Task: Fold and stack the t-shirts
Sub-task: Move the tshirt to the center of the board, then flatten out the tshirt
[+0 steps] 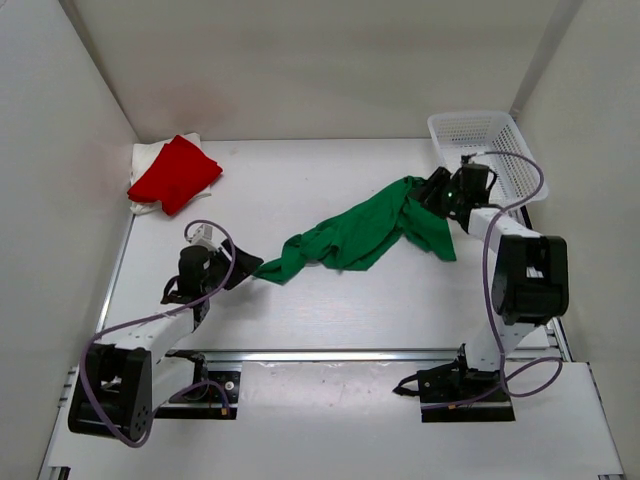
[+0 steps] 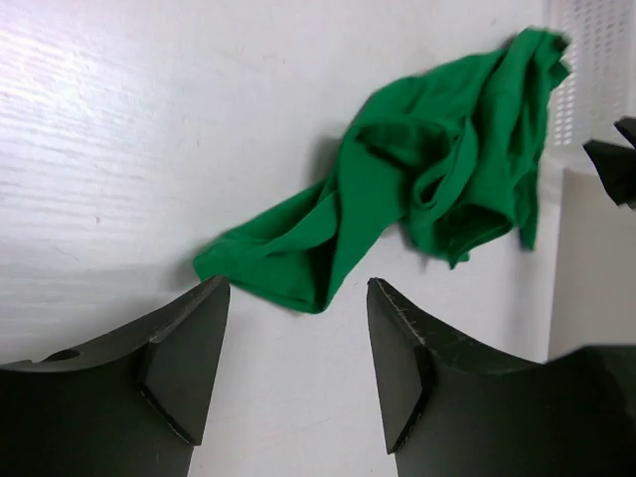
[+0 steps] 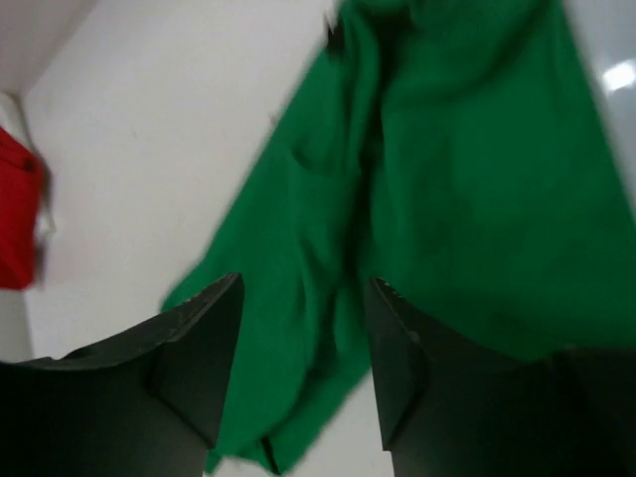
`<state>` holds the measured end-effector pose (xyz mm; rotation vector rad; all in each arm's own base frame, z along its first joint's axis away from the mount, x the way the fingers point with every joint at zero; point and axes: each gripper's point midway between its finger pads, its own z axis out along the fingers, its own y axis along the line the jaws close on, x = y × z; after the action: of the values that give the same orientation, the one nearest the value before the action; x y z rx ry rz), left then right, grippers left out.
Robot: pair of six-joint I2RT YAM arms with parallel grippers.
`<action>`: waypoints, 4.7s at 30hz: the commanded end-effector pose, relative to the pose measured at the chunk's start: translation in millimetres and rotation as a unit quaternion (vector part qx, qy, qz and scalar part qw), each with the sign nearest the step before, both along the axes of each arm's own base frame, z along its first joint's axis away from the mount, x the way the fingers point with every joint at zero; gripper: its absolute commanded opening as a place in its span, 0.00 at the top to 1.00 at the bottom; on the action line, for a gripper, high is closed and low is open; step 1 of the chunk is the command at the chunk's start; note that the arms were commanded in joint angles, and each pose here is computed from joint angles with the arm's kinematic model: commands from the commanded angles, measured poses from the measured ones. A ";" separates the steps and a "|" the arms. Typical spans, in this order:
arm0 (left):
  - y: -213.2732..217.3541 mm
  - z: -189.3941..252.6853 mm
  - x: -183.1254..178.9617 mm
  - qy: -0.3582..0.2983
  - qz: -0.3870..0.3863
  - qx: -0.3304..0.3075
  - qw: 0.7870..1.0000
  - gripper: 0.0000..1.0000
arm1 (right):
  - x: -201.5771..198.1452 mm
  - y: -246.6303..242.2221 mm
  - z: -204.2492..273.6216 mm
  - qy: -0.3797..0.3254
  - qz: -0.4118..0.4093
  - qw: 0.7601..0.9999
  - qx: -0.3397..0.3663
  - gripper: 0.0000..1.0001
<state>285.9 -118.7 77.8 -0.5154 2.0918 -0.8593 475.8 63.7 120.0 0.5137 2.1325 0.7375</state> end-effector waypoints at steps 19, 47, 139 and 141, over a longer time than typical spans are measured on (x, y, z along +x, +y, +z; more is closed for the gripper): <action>-86.7 -37.1 8.1 0.035 -0.116 0.098 0.988 0.44 | -133.2 201.7 -44.2 -0.009 0.263 0.950 -0.167 0.46; -29.3 41.4 45.7 -0.073 0.023 0.135 0.988 0.47 | 35.7 133.1 79.8 0.043 0.183 0.924 -0.332 0.77; -59.8 -9.1 13.0 0.037 -0.052 0.072 0.995 0.87 | -203.2 25.9 -43.2 0.006 0.044 0.995 -0.093 1.00; -60.8 -18.4 -0.9 0.043 -0.054 0.092 0.993 0.91 | -203.7 25.7 -42.6 0.003 0.047 0.994 -0.096 1.00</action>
<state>300.0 -178.5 63.0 -0.3349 2.2660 -0.7010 264.6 90.2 62.3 0.3623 2.2625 0.5919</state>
